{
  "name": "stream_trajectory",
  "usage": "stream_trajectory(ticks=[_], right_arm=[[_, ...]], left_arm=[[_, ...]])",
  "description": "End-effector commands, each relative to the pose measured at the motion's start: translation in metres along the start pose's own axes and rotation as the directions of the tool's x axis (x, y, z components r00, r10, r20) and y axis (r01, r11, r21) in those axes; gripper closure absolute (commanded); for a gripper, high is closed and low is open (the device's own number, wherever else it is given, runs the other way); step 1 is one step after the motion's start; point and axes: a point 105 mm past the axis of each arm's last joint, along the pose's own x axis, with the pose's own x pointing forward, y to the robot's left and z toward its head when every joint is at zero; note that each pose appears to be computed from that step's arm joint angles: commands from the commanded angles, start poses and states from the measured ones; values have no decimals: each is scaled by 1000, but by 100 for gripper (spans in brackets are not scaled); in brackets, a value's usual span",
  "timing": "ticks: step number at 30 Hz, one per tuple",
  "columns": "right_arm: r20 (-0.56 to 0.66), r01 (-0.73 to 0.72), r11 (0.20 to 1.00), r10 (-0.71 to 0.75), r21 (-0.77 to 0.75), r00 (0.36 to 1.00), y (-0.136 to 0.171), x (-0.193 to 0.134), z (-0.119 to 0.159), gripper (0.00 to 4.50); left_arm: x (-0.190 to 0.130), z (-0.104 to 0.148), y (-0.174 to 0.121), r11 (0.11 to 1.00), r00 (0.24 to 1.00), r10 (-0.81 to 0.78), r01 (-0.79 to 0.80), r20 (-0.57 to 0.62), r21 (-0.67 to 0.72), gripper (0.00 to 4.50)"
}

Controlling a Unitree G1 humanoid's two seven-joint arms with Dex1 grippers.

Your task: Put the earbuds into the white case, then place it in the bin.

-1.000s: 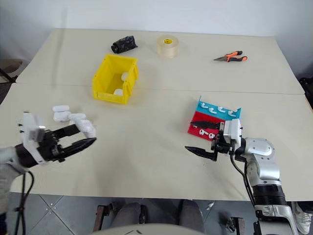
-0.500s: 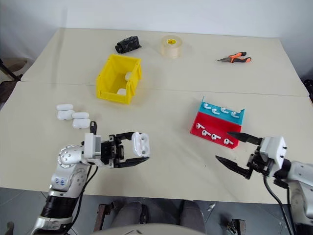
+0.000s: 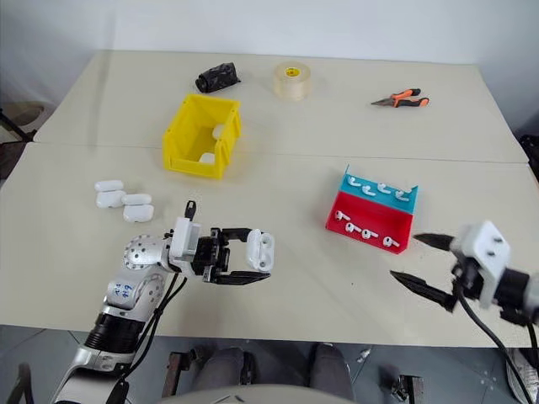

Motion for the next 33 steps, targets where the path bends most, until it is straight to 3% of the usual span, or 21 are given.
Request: stream_trajectory(ticks=[1, 3, 8, 16, 33], right_arm=[[-180, 33, 999, -34, -9, 983, -14, 12, -2, 0], [-229, 60, 998, -60, -6, 972, -27, 19, 3, 0], [-331, -28, 999, 21, -17, 943, -38, 35, 17, 0], [-506, -107, 988, 35, -114, 862, -59, 41, 5, 0], [-601, -237, 951, 74, -197, 796, -71, 57, -13, 0]], left_arm=[[6, 7, -5, 999, 1000, -18, 18, 4, 28, 178], [9, 7, -6, 999, 1000, -22, 22, -3, 30, 178], [17, 8, -7, 999, 999, -41, 41, -4, 34, 178], [35, 8, -7, 996, 998, -59, 58, 8, 72, 178], [37, 8, -12, 997, 1000, -26, 25, 3, 69, 178]])
